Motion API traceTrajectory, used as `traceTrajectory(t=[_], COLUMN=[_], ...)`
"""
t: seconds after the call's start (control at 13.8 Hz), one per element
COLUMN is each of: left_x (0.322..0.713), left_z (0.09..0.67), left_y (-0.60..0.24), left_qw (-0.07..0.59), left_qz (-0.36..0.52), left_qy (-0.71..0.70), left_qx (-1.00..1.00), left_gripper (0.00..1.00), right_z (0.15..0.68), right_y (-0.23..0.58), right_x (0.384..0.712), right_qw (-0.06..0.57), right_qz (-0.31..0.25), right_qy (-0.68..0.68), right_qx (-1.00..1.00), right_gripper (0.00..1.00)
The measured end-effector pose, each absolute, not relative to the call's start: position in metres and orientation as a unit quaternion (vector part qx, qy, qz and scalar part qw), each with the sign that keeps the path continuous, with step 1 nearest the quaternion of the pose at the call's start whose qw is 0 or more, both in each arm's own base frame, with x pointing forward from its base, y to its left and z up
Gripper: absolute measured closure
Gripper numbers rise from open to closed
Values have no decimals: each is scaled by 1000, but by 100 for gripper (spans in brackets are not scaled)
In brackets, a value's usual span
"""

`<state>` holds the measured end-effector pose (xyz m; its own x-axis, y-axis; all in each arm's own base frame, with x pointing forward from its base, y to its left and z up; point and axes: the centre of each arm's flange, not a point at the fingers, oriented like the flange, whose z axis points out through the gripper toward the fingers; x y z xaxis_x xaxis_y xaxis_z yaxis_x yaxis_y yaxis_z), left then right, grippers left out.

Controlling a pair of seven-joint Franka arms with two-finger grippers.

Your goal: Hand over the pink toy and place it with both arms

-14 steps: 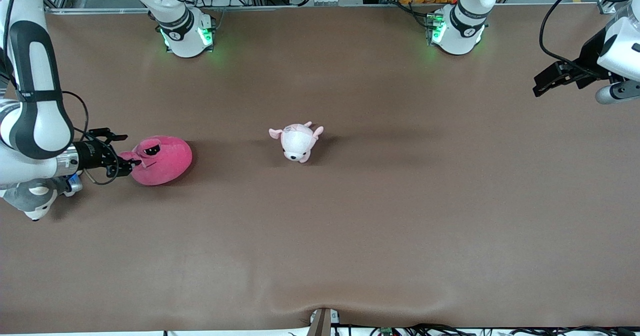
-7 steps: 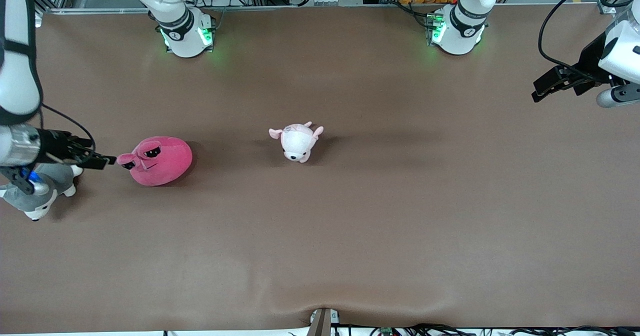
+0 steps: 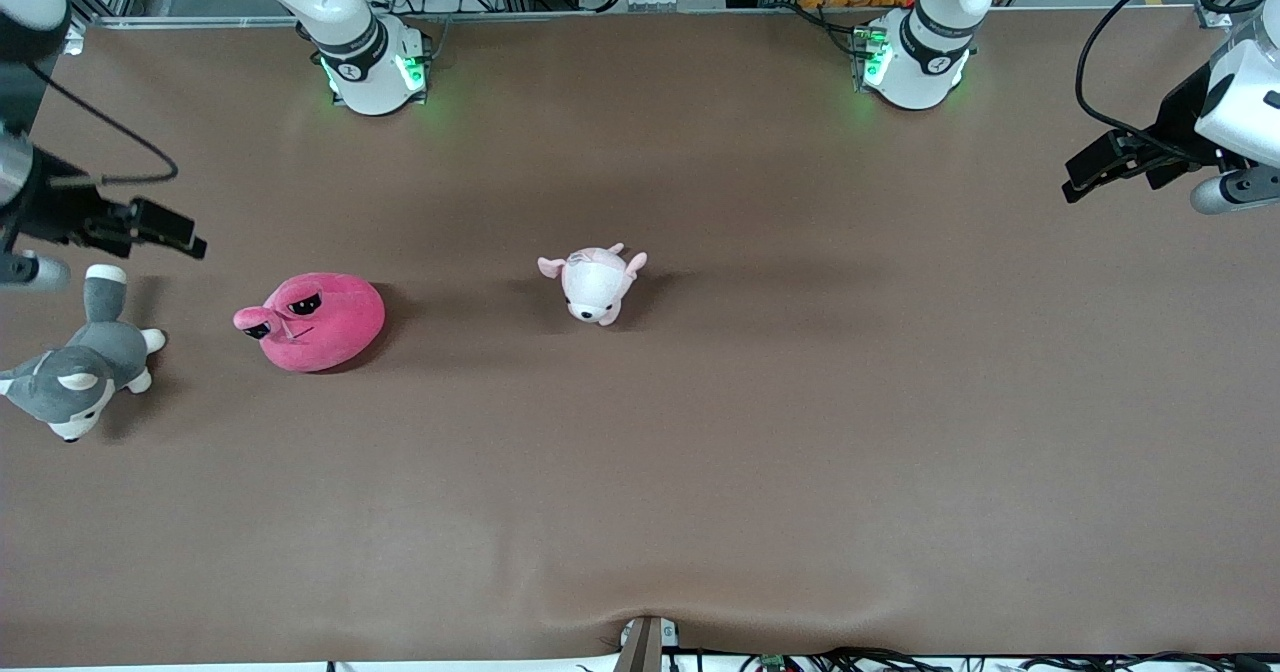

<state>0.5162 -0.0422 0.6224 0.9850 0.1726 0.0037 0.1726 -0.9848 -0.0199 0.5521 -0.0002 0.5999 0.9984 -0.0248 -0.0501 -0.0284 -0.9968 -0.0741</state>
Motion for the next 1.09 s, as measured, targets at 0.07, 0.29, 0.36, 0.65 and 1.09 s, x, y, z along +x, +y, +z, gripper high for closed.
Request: traceTrajectory(t=[0.07, 0.29, 0.36, 0.65, 1.09], left_x=[515, 512, 511, 507, 501], left_z=[623, 627, 629, 630, 638], left_y=[-43, -43, -43, -41, -38], left_qw=[11, 12, 13, 15, 16], left_qz=[2, 11, 14, 30, 42], left_qy=[-86, -84, -82, -76, -60], left_qx=[-996, -996, -996, -997, -997], left_gripper=[0, 0, 0, 0, 0], right_z=[612, 629, 630, 637, 637], right_y=[4, -3, -7, -10, -13], right_x=[543, 527, 526, 522, 522], right_qw=[32, 28, 26, 21, 21], right_qz=[22, 22, 22, 29, 31], right_qy=[3, -14, -14, -13, -12], right_qx=[-999, -999, -999, -999, -999], right_gripper=[0, 0, 0, 0, 0])
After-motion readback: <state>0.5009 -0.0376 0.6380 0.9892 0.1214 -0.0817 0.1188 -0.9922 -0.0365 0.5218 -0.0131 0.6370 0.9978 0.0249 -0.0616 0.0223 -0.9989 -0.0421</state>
